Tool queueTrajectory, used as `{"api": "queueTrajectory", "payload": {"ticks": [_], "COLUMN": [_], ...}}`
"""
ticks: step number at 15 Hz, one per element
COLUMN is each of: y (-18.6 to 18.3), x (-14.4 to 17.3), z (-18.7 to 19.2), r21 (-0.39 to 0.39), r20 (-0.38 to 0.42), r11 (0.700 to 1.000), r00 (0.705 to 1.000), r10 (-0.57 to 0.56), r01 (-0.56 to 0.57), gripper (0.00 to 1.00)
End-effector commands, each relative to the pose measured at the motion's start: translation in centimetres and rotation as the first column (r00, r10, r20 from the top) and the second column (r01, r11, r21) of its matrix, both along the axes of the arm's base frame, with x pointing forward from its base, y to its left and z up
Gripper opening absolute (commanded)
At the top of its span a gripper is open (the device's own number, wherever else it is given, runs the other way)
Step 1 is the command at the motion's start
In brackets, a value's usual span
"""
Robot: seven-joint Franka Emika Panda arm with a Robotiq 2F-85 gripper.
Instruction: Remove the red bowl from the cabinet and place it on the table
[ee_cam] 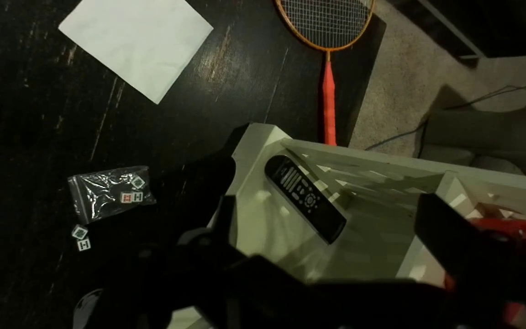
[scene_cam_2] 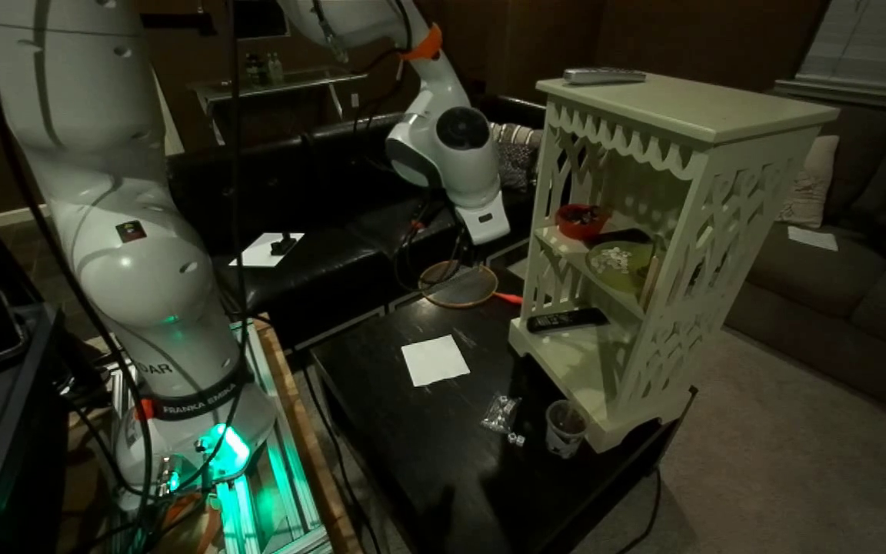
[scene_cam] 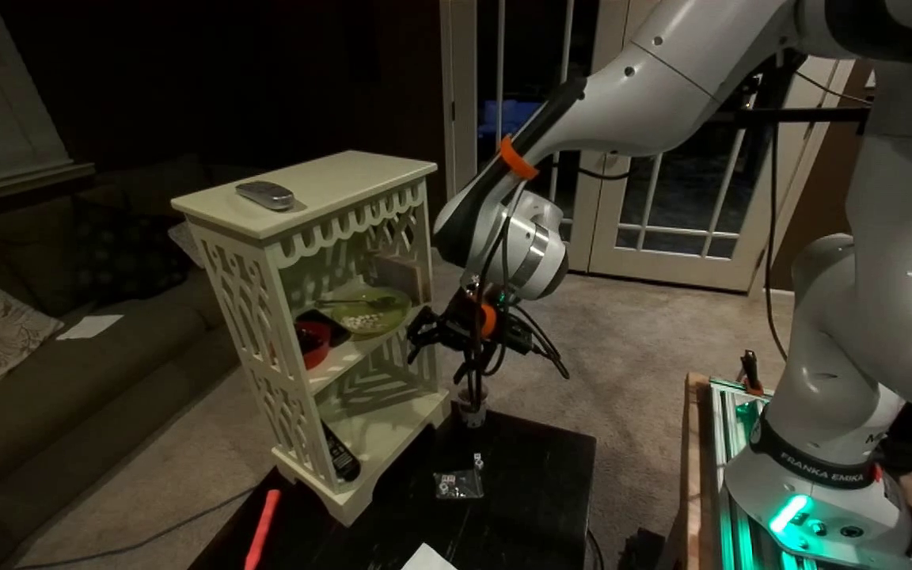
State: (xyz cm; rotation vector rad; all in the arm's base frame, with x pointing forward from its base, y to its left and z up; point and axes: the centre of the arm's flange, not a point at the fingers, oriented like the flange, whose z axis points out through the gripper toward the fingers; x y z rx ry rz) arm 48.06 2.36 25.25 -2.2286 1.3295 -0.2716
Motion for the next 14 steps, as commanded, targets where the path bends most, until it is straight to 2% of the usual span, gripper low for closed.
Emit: {"api": "queueTrajectory", "payload": {"ticks": [1,4,6,9,12,14], "y": [1.6,2.7,2.8,2.1,1.6,1.9], "x": [1.8,4.5,6.1,7.7,7.5,6.9], "z": [-1.1,-0.2,0.3,0.1,-2.3,-4.1], "r21": [0.050,0.097,0.096,0.086,0.059,0.063], "r20": [0.122,0.236,0.313,0.360,0.368,0.397], "r11": [0.991,0.977,0.973,0.971,0.970,0.968], "r00": [0.984,0.949,0.922,0.902,0.898,0.884], "r10": [-0.126,-0.208,-0.228,-0.237,-0.239,-0.247], "r01": [0.121,0.190,0.209,0.221,0.234,0.243], "gripper": [1.00,1.00,1.00,1.00,1.00,1.00]}}
